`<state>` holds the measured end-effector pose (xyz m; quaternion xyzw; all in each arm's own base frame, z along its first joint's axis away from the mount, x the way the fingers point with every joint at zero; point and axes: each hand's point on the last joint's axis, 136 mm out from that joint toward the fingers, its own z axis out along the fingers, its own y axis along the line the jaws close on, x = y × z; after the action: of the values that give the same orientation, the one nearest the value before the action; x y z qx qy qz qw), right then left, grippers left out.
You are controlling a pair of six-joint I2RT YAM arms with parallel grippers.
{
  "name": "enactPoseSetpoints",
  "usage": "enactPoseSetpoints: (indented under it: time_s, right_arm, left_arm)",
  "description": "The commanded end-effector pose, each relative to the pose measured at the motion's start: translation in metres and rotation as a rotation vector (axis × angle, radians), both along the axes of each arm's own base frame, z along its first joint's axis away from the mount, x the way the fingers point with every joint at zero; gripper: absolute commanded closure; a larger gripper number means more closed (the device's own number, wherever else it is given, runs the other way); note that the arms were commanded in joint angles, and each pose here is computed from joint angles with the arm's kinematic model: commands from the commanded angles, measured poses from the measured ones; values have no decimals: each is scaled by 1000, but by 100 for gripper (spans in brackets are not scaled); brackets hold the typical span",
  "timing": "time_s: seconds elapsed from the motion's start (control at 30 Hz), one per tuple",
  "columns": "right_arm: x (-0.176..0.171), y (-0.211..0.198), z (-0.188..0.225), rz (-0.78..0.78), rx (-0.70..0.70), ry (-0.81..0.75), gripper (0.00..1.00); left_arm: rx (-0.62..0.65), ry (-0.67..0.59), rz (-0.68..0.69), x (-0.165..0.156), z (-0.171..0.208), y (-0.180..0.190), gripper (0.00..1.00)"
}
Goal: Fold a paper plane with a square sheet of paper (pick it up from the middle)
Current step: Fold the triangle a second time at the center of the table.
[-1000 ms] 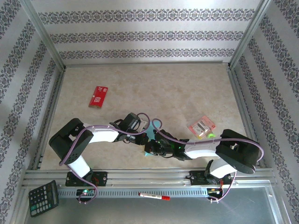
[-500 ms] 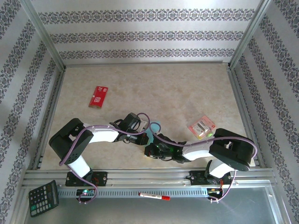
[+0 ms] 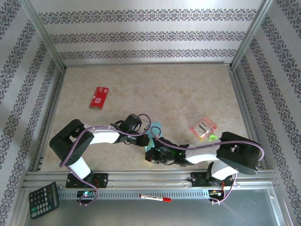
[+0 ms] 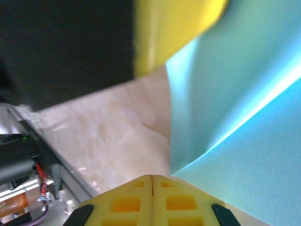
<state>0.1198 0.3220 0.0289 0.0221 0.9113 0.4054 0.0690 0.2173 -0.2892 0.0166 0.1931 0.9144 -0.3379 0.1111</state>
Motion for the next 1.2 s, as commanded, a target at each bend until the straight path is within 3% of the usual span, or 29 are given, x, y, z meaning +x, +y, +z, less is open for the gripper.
enactPoseSetpoints:
  time_s: [0.0, 0.3, 1.17]
  right_arm:
    - [21, -13, 20, -42, 38, -51, 100]
    - [72, -46, 30, -176, 26, -99, 100]
    - [84, -46, -6, -161, -53, -29, 100]
  left_arm:
    - [164, 43, 36, -6, -32, 31, 100]
    - [163, 44, 37, -6, -33, 30, 100]
    - [162, 53, 31, -7, -35, 29, 100]
